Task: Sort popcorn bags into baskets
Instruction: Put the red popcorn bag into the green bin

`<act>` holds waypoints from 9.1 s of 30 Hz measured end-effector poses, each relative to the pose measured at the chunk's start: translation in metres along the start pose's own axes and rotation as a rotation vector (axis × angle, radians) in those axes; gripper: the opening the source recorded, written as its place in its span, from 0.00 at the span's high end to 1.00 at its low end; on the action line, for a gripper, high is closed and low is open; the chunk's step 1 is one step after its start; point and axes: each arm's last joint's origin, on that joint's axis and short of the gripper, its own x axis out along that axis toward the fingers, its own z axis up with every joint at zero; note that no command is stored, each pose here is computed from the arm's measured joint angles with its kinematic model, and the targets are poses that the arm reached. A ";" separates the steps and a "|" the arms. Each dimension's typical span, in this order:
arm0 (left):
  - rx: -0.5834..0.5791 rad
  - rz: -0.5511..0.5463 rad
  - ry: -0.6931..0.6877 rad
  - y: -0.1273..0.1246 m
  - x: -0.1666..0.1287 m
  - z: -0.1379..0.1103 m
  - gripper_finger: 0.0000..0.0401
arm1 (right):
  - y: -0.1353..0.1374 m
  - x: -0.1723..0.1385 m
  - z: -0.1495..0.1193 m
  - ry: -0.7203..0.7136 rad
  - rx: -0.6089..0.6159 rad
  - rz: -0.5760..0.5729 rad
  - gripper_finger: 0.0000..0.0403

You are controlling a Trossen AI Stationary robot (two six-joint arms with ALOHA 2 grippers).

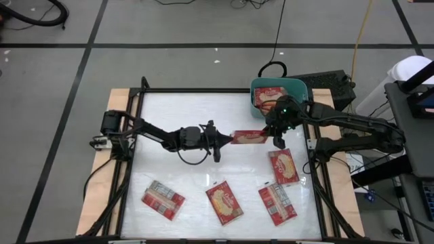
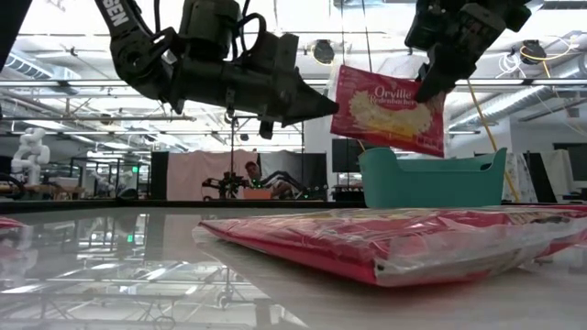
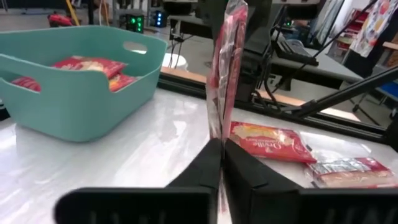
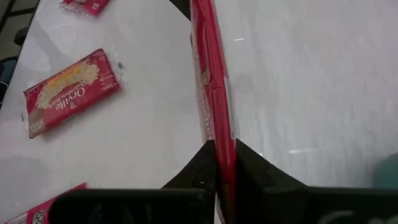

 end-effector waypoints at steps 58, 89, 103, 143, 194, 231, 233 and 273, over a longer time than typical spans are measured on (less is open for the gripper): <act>-0.094 0.030 -0.180 0.006 -0.001 0.018 0.99 | 0.011 -0.036 0.053 0.012 -0.131 -0.258 0.63; -0.123 0.090 -0.117 0.010 0.000 0.011 0.47 | -0.017 -0.066 0.055 0.243 -0.069 -0.420 0.97; -0.127 0.074 -0.045 0.002 0.000 0.003 0.52 | -0.102 -0.099 0.030 0.291 0.151 -0.617 0.97; -0.126 0.011 0.009 -0.005 -0.001 -0.002 0.56 | -0.182 -0.049 0.025 0.392 0.328 -0.536 0.58; -0.120 -0.166 0.124 -0.077 -0.019 -0.020 0.56 | 0.020 0.038 -0.031 -0.031 0.257 -0.255 0.90; 0.099 -0.344 0.585 -0.105 -0.010 -0.024 0.26 | 0.179 0.137 -0.079 -0.120 -0.030 0.084 0.90; 0.105 -0.356 0.587 -0.101 -0.008 -0.023 0.30 | 0.179 0.137 -0.078 -0.129 -0.029 0.088 0.90; 0.164 -0.134 0.811 -0.051 -0.013 -0.028 0.73 | 0.206 0.126 -0.083 -0.231 -0.087 0.167 0.90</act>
